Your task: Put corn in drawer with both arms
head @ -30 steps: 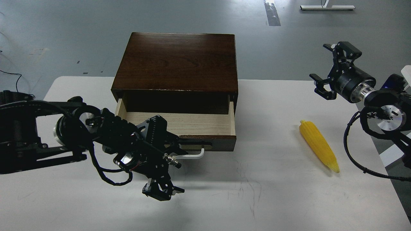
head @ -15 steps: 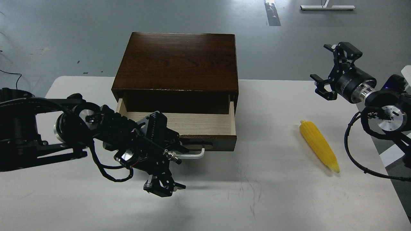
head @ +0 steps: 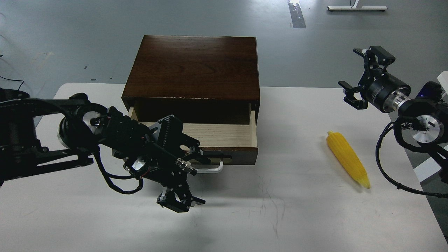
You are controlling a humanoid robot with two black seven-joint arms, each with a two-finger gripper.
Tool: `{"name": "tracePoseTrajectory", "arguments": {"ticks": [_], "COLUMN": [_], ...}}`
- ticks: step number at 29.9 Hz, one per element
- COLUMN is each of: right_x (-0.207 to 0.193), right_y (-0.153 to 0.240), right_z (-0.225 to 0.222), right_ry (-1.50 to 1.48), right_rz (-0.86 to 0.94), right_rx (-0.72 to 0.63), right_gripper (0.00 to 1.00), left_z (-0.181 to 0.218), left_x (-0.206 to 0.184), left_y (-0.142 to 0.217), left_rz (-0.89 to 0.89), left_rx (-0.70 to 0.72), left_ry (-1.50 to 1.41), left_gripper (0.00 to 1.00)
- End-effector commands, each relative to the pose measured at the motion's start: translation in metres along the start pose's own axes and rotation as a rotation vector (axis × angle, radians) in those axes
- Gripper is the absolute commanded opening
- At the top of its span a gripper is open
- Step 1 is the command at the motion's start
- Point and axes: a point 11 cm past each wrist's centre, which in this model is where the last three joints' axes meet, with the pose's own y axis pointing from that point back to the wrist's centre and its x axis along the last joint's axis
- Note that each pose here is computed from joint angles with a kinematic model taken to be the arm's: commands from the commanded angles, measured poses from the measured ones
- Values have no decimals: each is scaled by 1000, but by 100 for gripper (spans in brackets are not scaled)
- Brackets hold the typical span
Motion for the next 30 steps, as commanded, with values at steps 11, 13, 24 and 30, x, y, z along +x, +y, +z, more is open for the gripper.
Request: {"name": "tracePoseTrajectory", "arguments": {"ticks": [11,13,24,30], "right_x": [5,6,3,0], "right_y": [1,1,-1,-2], "right_z": [0,1,1,-1], "right_ry": [1,1,-1,-2], "right_rz": [12,17,9,0], "right_rx": [-2,-3,-2,8], "right_gripper": [100,100,100,100], "left_z": [-29,-32,-51,-68], "left_x": [14,16,51,85], "left_y": [47,51,99,136], "left_rz": [76,82,263,612], "left_rx": [146,159,254,166], "left_ry": [-85,-96,-14,360], "left_gripper": [99,99,99,99]}}
